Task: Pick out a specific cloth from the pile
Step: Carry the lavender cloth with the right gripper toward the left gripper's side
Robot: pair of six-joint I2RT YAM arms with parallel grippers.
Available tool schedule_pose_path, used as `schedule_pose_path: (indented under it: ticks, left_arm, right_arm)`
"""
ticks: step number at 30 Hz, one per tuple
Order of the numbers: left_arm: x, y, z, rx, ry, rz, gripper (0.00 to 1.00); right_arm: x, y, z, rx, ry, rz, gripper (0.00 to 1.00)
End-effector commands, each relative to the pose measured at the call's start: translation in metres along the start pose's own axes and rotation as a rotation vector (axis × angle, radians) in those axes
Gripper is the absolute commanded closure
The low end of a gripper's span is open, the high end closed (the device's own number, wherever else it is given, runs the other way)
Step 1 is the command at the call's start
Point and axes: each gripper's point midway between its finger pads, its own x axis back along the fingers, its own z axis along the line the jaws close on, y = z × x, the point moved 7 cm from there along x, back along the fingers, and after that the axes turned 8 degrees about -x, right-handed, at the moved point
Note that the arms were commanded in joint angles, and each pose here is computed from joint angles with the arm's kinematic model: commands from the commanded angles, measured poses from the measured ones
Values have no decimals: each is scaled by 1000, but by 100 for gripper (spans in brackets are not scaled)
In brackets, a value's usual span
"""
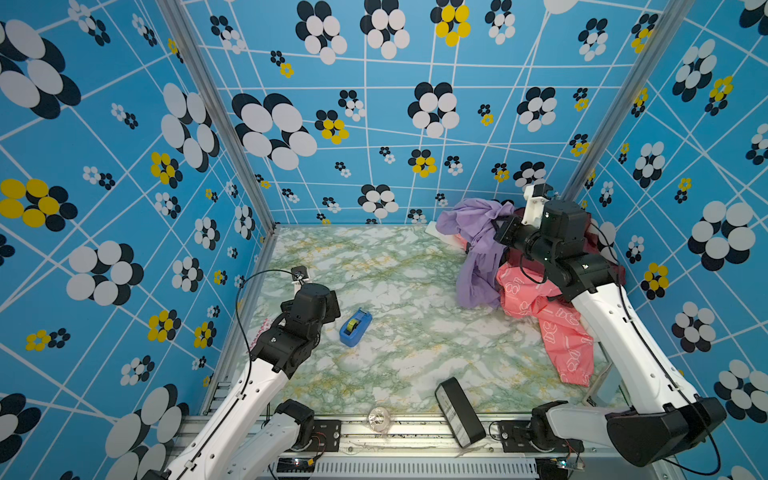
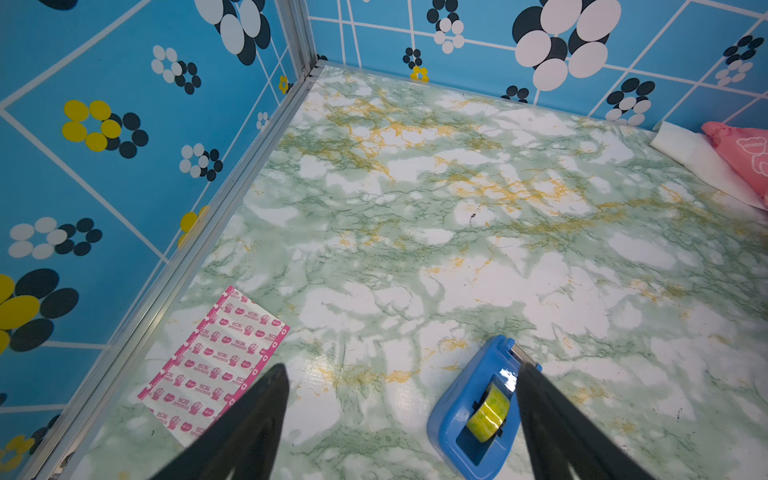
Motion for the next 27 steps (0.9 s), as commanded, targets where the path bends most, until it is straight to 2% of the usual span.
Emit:
schedule_pose_path:
  ticks: [1,13,27]
  left_arm:
    - [0,-1,1,-8,16,-5,13]
    - [1,-4,3,-16,18,14,11]
    - [-1,-8,5,-32,34,76,4]
  right_arm:
    - [14,21,29,-9,137,-70,100]
    - [7,33,77,-7,358,-33,100]
    - [-31,25,124,-23,552,28,100]
